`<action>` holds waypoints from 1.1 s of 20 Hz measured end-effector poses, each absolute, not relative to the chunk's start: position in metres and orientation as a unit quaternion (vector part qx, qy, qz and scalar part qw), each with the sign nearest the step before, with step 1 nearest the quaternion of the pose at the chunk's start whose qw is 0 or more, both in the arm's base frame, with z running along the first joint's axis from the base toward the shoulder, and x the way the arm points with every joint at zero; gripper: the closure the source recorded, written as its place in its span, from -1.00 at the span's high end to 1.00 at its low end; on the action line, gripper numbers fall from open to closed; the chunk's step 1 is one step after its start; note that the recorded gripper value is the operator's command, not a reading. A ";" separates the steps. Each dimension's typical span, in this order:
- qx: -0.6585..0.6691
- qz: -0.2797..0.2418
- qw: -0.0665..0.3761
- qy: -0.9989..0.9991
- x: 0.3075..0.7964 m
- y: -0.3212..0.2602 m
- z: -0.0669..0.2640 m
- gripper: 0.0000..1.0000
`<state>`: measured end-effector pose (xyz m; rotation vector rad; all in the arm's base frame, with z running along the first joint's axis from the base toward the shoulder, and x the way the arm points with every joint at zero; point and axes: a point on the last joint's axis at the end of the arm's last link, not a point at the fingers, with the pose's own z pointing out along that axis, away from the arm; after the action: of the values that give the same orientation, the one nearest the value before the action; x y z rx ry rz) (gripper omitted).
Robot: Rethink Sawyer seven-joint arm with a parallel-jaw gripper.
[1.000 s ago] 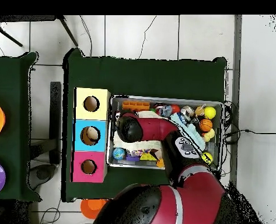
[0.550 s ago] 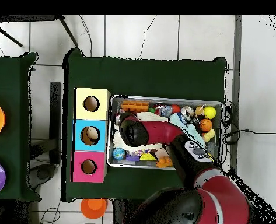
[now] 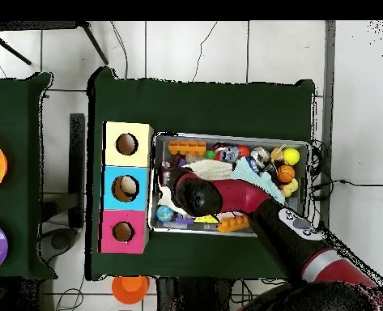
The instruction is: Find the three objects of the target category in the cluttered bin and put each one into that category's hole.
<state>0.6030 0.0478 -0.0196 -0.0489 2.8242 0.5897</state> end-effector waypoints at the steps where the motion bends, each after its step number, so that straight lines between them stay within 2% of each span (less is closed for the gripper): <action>1: -0.021 0.208 0.122 0.970 0.599 0.050 -0.016 -1.00; 15: -0.051 0.279 0.080 0.956 0.557 0.062 0.034 -1.00; 22: -0.063 0.295 0.088 0.949 0.548 0.063 0.051 -1.00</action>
<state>0.5484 0.0627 0.0511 -0.1881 2.8271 0.8782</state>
